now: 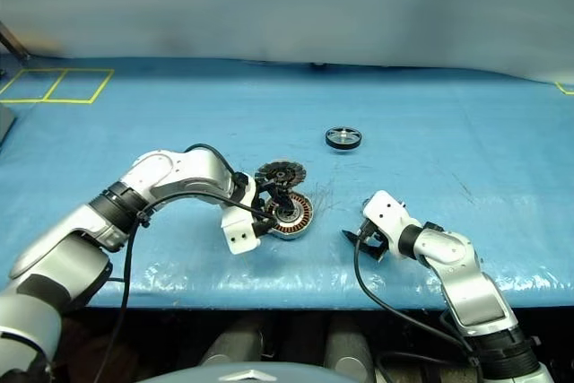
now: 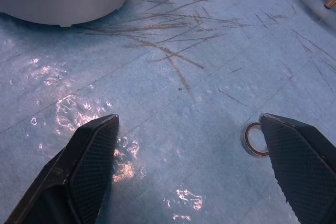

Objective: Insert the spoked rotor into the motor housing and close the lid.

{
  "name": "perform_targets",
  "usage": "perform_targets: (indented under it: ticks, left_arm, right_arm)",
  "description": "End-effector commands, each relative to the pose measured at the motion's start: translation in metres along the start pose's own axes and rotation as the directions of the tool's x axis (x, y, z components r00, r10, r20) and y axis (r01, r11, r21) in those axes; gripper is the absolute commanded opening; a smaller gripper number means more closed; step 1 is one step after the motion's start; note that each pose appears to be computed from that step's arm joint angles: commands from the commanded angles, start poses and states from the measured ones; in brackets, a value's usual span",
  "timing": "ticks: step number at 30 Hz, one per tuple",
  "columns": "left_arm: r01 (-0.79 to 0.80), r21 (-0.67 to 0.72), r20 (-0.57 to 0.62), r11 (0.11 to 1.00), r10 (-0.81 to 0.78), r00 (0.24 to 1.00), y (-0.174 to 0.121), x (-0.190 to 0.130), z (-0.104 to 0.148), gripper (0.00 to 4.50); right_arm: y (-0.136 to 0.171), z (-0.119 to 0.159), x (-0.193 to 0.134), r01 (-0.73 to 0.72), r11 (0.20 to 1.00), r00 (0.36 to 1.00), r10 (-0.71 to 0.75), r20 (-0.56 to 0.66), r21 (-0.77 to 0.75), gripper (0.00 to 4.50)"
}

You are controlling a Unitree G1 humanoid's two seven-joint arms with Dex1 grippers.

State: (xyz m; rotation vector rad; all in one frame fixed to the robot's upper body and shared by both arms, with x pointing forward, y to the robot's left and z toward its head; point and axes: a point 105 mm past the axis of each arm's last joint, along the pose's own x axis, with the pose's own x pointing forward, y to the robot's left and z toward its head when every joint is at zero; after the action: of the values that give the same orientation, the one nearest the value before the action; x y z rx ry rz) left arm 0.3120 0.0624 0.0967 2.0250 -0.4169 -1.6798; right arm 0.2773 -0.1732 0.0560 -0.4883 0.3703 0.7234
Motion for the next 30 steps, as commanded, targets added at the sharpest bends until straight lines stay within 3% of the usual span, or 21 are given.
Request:
perform_targets:
  ticks: [1, 7, 10, 14, 17, 20, 23, 26, 30]
  left_arm:
    - [-0.095, -0.034, 0.003, 0.995, 0.095, 0.995, 0.014, -0.021, 0.0, 4.47]
    - [-0.162, -0.344, 0.036, 0.925, 0.185, 0.982, 0.008, -0.043, 0.008, 4.47]
    - [-0.165, -0.564, 0.119, 0.809, 0.277, 0.953, 0.007, -0.051, 0.024, 4.47]
    - [-0.146, -0.746, 0.162, 0.65, 0.389, 0.907, 0.003, -0.056, 0.036, 4.47]
    - [-0.11, -0.893, 0.158, 0.436, 0.533, 0.832, 0.001, -0.057, 0.037, 4.47]
    - [-0.078, -0.953, 0.12, 0.292, 0.603, 0.789, -0.007, -0.048, 0.037, 4.47]
    - [-0.145, -0.978, -0.012, 0.147, 0.661, 0.751, -0.016, -0.039, 0.028, 4.47]
    - [-0.179, -0.98, -0.076, 0.087, 0.668, 0.74, -0.024, -0.032, 0.028, 4.47]
    - [-0.224, -0.973, -0.199, -0.059, 0.708, 0.678, -0.027, -0.023, 0.028, 4.47]
  right_arm:
    - [-0.007, 0.009, -0.002, 0.032, 0.999, 0.998, -0.033, 0.054, 0.022, 4.5]
    - [-0.012, 0.007, 0.003, 0.08, 0.994, 0.994, -0.084, 0.063, 0.068, 4.5]
    - [-0.014, 0.007, 0.005, 0.1, 0.991, 0.992, -0.106, 0.063, 0.089, 4.5]
    - [-0.014, 0.01, 0.007, 0.107, 0.989, 0.99, -0.116, 0.083, 0.101, 4.5]
    - [-0.012, 0.013, 0.01, 0.104, 0.989, 0.989, -0.114, 0.096, 0.105, 4.5]
    - [-0.01, 0.015, 0.012, 0.105, 0.989, 0.988, -0.115, 0.1, 0.102, 4.5]
    - [-0.013, 0.015, 0.011, 0.126, 0.987, 0.985, -0.137, 0.102, 0.104, 4.5]
    - [-0.015, 0.014, 0.009, 0.145, 0.984, 0.983, -0.155, 0.095, 0.109, 4.5]
    - [-0.026, 0.008, 0.008, 0.227, 0.965, 0.969, -0.237, 0.066, 0.127, 4.5]
